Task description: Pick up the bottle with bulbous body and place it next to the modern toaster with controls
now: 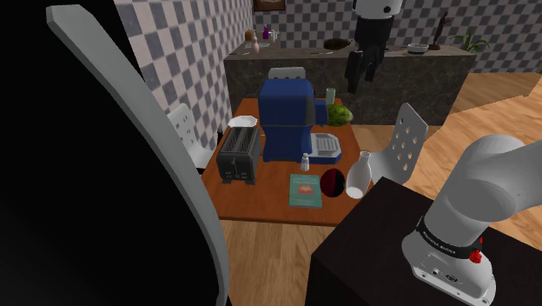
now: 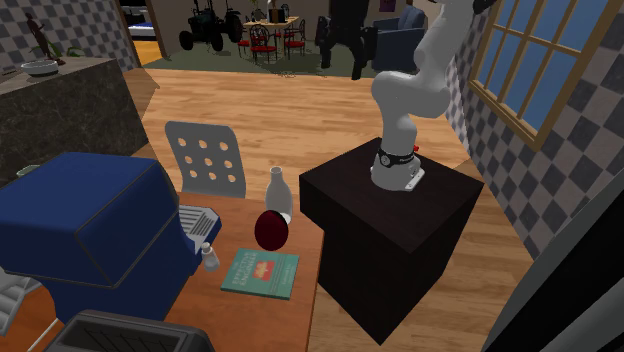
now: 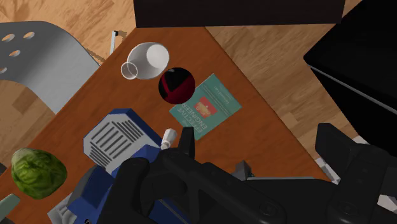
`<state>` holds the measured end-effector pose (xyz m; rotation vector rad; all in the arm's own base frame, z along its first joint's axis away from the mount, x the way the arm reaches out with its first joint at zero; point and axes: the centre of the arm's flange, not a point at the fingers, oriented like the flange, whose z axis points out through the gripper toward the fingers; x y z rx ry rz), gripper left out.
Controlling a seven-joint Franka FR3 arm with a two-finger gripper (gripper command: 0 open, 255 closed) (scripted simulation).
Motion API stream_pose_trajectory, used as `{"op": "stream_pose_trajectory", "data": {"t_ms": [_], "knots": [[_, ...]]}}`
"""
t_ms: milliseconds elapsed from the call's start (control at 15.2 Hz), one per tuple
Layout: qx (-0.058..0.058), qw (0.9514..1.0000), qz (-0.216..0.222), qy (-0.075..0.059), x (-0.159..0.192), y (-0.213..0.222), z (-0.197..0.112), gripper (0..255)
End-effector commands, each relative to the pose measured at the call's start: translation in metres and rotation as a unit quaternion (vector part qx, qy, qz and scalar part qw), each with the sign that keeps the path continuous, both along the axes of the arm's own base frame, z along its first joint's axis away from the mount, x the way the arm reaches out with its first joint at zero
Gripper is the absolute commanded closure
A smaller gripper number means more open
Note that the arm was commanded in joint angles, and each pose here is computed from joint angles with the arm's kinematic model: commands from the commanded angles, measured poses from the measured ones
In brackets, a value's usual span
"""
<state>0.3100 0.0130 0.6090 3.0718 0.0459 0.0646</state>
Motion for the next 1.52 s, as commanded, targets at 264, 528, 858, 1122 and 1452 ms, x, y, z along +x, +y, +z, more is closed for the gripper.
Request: {"op": "stream_pose_trajectory", "data": {"t_ms": [264,528,858,1122,1452], "knots": [[0.005,1.0,-0.003,0.005,0.008,-0.033,-0.042,0],[0.009,0.9999,-0.006,0.01,0.016,-0.065,-0.084,0],[0.015,0.9997,-0.011,0.016,0.025,-0.106,-0.137,0],[0.02,0.9995,-0.014,0.021,0.032,-0.137,-0.18,0],[0.026,0.9991,-0.018,0.027,0.039,-0.176,-0.234,0]]}}
